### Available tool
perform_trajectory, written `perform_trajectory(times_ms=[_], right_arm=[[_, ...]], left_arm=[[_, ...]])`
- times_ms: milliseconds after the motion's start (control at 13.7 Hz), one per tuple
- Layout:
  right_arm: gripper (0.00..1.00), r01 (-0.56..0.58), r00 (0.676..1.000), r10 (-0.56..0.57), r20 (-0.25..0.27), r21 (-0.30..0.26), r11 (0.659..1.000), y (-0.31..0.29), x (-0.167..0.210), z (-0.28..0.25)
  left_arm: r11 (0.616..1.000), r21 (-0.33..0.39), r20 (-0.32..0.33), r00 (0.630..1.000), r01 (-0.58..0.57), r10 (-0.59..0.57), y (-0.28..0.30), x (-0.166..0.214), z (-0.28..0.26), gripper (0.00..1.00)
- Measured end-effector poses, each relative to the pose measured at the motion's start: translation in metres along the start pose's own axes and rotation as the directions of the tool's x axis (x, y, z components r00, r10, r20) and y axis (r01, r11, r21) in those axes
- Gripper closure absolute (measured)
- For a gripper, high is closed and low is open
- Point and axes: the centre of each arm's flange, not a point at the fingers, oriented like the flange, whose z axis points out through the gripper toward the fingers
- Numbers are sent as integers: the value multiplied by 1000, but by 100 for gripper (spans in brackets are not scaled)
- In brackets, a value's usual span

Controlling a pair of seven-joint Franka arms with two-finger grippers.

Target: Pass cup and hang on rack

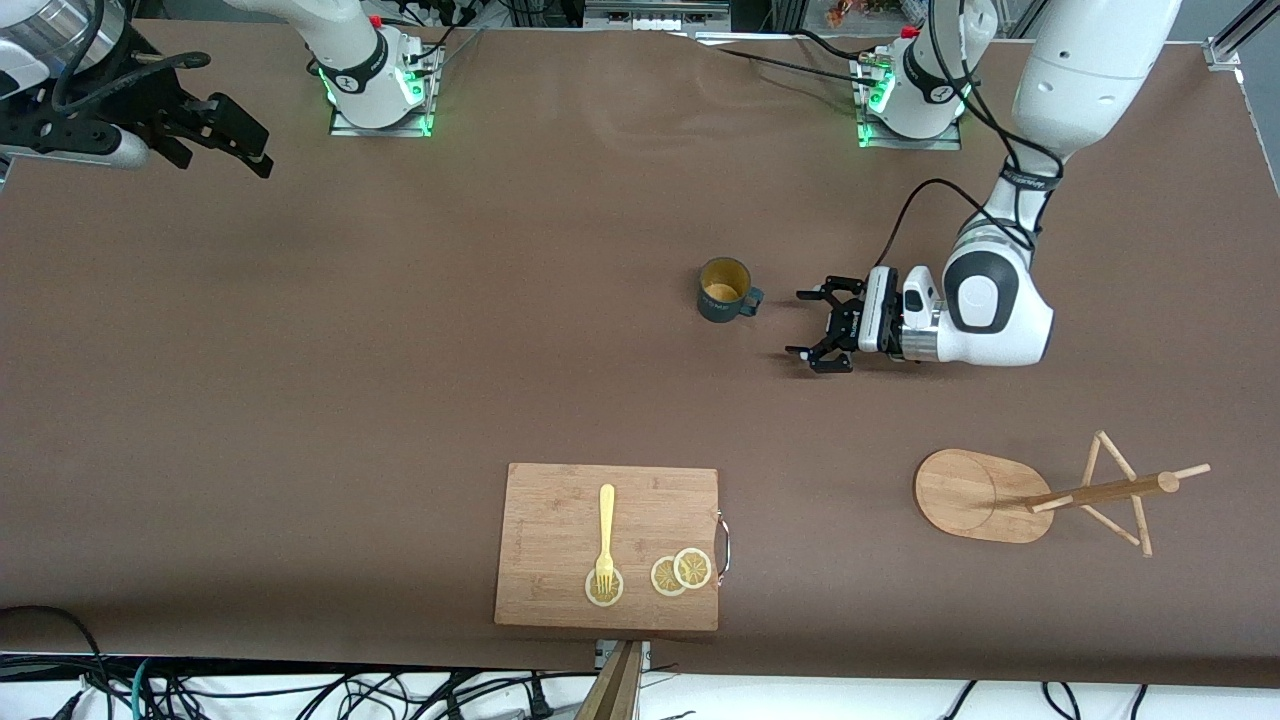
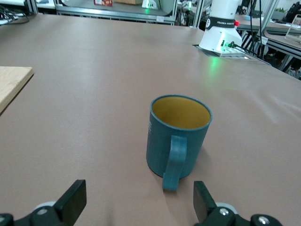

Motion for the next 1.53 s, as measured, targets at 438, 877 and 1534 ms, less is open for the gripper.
perform_trajectory(times_ms=[438, 877, 1534], right_arm=[[0, 74, 997, -75, -28, -49, 996, 19, 22, 10], [0, 90, 996, -91, 2, -113, 990, 27, 24, 15], [0, 97, 994, -91, 60, -111, 989, 34, 52, -13]], left_arm=[[1000, 15, -82, 997, -11, 12, 24, -42, 62, 0], [1000, 4, -150, 989, 6, -5, 46, -44, 80, 0], [999, 27, -190, 981, 26, -20, 49, -43, 84, 72]])
